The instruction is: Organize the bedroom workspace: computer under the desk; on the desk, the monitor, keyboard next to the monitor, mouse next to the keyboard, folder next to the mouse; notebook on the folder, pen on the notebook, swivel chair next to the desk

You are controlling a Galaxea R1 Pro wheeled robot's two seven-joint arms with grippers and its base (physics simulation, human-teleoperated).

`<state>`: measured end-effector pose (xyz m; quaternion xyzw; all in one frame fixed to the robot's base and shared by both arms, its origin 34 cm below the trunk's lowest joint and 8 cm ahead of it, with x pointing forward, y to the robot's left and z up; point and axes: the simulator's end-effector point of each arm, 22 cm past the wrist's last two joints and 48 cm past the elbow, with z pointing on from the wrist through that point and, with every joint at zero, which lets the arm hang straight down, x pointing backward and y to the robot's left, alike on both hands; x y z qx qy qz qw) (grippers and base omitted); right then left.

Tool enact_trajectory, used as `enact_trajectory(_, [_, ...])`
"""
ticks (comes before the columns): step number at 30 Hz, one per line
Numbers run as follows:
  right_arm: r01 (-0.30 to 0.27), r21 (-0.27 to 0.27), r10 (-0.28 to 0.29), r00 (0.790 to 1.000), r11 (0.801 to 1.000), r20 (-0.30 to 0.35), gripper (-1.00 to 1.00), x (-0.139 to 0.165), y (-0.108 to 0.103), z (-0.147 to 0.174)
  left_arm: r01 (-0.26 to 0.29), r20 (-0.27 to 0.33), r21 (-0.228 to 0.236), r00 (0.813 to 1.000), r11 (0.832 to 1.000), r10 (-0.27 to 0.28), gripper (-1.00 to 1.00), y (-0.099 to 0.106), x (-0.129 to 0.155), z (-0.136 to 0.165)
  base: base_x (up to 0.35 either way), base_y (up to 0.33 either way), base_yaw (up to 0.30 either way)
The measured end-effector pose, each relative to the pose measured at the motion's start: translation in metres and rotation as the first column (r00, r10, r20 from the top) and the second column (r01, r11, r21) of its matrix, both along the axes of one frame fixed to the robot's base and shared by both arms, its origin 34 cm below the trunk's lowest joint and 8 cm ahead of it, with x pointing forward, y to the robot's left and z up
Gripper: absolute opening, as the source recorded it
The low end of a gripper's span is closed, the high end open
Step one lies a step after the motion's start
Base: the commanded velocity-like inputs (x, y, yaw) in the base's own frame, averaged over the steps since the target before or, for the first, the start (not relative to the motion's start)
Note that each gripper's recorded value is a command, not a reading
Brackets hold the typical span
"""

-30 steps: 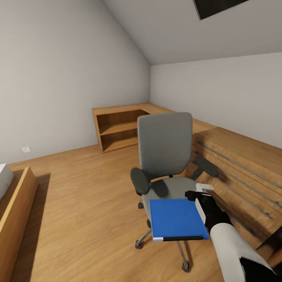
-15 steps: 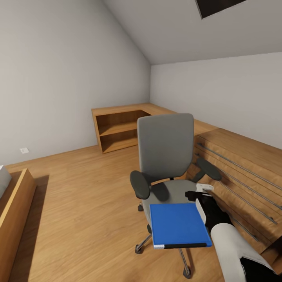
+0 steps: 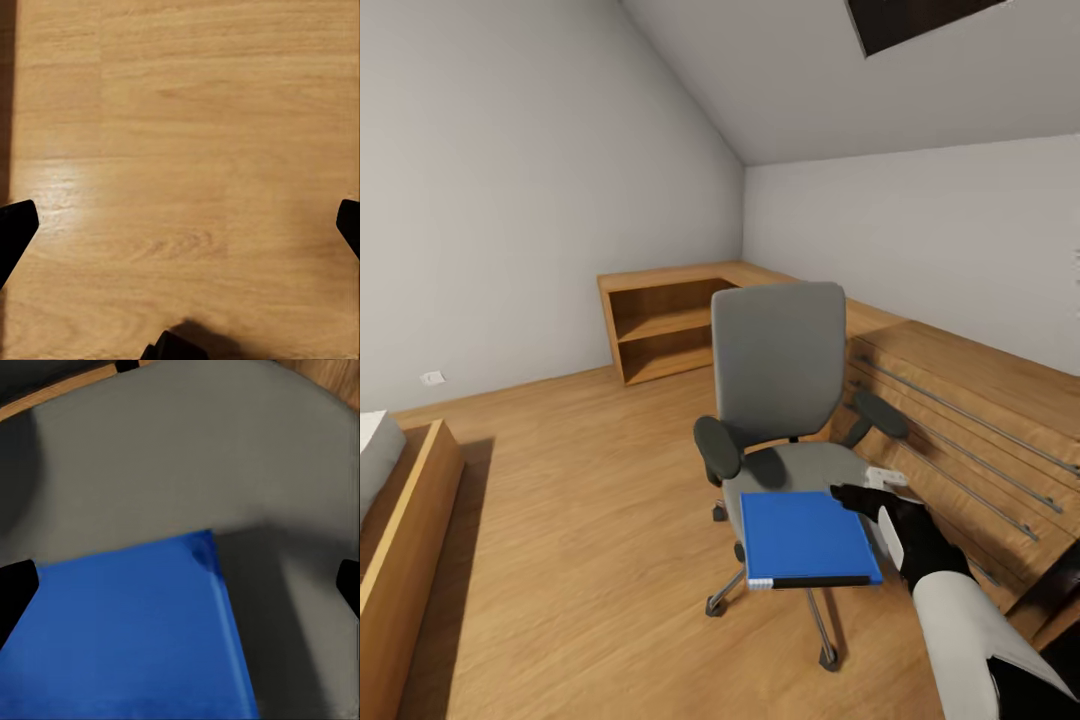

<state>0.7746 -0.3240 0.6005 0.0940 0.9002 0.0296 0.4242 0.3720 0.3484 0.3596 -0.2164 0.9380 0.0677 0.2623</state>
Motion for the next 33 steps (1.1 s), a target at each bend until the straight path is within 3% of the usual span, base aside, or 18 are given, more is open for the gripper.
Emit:
enact_trajectory(3, [0.011,0.035,-0.011,1.0,0.999,0.016,1.0,0.0,-0.006,0.003,0.0,0.0,0.0,1.0,1.0,0.0,1.0,0.0,0.0,0.0,-0.284,0.078,0.0])
enact_trajectory(8, [0.105,0.117,-0.109,0.994,0.988,0.029,1.0,-0.005,-0.031,0.003,0.001,0.001,-0.002,1.0,1.0,-0.001,1.0,-0.001,0.0,0.0,-0.117,0.057,-0.001])
enact_trajectory(13, [0.142,0.157,-0.148,0.989,0.977,0.027,1.0,-0.009,-0.035,0.001,0.001,0.003,-0.002,1.0,1.0,-0.001,1.0,-0.001,0.001,0.001,-0.021,0.01,-0.095])
enact_trajectory(20, [0.152,0.213,-0.161,0.987,0.965,0.027,1.0,-0.009,-0.023,-0.001,-0.001,0.002,-0.004,1.0,1.0,0.001,1.0,-0.002,0.0,0.0,-0.003,0.001,-0.062])
enact_trajectory(24, [0.151,0.22,-0.161,0.987,0.964,0.027,1.0,-0.009,-0.022,-0.001,-0.002,0.002,-0.004,1.0,1.0,0.002,1.0,-0.002,0.0,0.0,0.0,0.0,-0.006])
enact_trajectory(26, [0.126,0.238,-0.139,0.99,0.963,0.037,1.0,-0.01,-0.017,0.0,-0.004,0.019,0.001,1.0,1.0,0.004,1.0,-0.002,0.003,0.002,0.0,0.0,-0.082])
enact_trajectory(33, [0.117,0.244,-0.131,0.99,0.963,0.043,1.0,-0.01,-0.014,-0.001,-0.005,0.069,0.023,0.998,1.0,0.004,1.0,0.002,0.012,0.009,-0.101,0.127,-0.215])
